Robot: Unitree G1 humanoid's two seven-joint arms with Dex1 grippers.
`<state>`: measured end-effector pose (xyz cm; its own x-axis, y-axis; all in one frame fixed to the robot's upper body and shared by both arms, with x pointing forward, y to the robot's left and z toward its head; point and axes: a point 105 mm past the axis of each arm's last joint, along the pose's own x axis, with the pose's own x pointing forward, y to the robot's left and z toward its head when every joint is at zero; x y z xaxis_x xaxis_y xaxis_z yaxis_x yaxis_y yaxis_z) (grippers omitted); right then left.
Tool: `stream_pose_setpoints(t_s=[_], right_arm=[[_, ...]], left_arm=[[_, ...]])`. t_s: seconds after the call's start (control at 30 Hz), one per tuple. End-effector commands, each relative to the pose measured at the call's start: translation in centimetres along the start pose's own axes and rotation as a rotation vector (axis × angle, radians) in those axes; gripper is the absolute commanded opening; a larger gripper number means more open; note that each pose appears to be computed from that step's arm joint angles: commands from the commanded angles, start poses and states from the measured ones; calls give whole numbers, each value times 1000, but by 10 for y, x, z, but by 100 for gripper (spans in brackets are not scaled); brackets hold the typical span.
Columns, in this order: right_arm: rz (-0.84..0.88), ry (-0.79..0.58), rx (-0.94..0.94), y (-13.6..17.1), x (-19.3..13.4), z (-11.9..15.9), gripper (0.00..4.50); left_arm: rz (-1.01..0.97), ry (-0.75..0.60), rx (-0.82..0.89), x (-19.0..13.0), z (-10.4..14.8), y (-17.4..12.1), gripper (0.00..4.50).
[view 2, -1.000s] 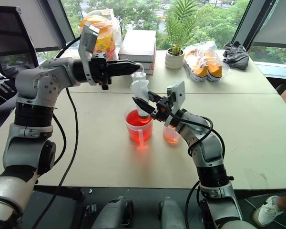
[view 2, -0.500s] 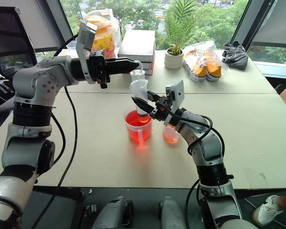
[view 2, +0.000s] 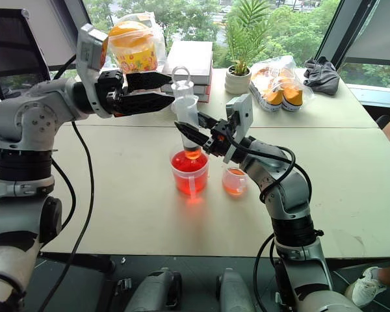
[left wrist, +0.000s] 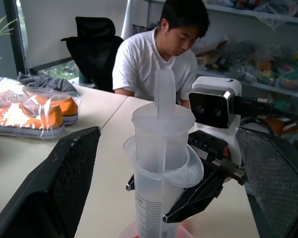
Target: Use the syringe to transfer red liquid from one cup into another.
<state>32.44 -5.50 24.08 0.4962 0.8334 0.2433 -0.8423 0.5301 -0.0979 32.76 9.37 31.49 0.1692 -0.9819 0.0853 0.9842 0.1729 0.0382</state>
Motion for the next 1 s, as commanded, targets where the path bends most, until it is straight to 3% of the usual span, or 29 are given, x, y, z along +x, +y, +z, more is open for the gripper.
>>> stream_pose_setpoints(t_s=[0.03,0.2,0.3,0.5,0.73,1.0], right_arm=[[-16,-88,-55,-1,-4,34,139],[-173,-201,-81,-33,-30,92,139],[-240,-185,-119,-44,-49,101,139],[-342,-99,-122,-50,-79,77,139],[-383,-28,-73,-37,-84,33,139],[-391,5,-95,-32,-84,19,139]], left_arm=[[-11,-38,37,-6,15,-7,445],[-33,-61,26,2,15,-6,445],[-63,-66,21,11,12,-7,445],[-113,-91,8,38,9,-5,445],[-157,-125,27,71,19,1,445],[-173,-152,61,108,29,5,445]])
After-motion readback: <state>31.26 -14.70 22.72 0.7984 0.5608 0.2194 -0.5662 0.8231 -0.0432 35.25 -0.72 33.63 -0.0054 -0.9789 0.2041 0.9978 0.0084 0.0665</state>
